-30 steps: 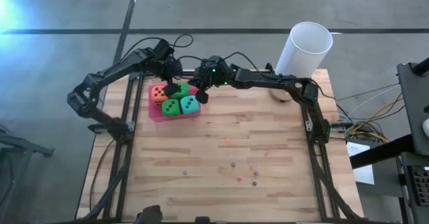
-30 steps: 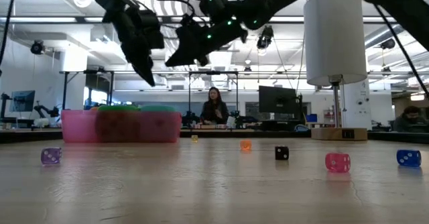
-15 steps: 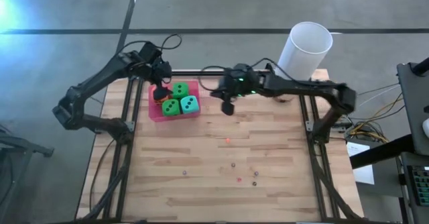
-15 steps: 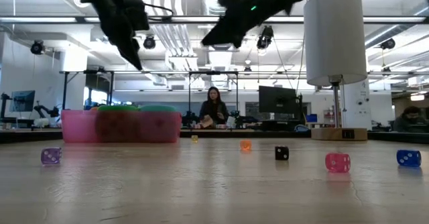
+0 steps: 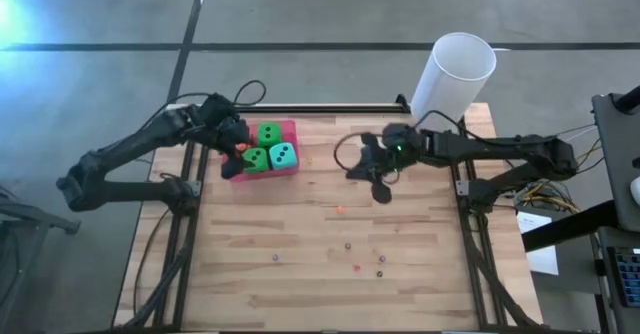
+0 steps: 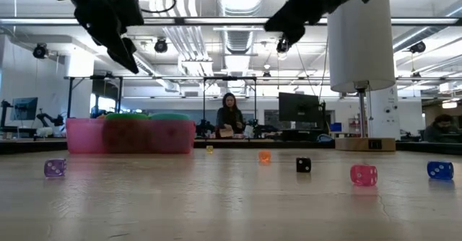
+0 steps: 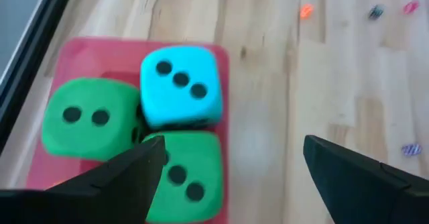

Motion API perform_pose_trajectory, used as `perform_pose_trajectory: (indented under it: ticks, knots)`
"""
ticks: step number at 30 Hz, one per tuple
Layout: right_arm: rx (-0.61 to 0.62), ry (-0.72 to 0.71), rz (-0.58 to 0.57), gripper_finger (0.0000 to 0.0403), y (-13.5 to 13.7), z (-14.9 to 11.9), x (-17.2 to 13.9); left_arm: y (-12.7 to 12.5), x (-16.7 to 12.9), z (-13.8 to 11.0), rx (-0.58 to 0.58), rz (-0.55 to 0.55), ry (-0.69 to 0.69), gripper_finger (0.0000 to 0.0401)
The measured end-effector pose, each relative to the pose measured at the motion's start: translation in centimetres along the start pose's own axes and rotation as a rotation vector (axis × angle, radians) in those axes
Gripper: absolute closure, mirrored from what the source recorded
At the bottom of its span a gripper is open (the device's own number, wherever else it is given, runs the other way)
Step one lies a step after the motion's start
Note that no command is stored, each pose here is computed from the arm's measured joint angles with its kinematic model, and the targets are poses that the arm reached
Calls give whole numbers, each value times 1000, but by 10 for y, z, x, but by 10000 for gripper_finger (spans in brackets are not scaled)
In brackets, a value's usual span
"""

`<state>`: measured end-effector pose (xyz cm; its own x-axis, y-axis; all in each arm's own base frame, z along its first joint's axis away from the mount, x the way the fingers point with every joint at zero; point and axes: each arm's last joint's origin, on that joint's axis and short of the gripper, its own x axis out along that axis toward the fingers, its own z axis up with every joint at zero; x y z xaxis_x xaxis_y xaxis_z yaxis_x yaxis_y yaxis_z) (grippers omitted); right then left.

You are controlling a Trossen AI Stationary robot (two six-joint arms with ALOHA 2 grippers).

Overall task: Pick & Place Dice
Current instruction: Put the small orange dice into the red bin

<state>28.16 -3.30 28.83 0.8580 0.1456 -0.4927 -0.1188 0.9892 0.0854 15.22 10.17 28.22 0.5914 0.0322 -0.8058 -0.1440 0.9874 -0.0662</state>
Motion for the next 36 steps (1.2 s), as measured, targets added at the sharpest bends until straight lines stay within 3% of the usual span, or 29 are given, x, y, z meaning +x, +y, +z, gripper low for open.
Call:
perform_pose_trajectory:
  ticks: [4,9,19,30,36]
  knots:
    - [-32,5,46,376,15,-8,-1,-11,-2,3,-13,-14,-50,49]
    - [37,32,71,376,23,-13,6,-19,-5,6,-11,-29,-92,49]
    - [99,70,78,371,23,-20,23,-21,-5,7,-57,-34,-99,49]
    - [98,83,69,302,21,-22,29,-27,-3,9,-36,-60,-94,53]
    - [49,162,69,269,17,-35,48,-30,-3,9,-31,-70,-92,54]
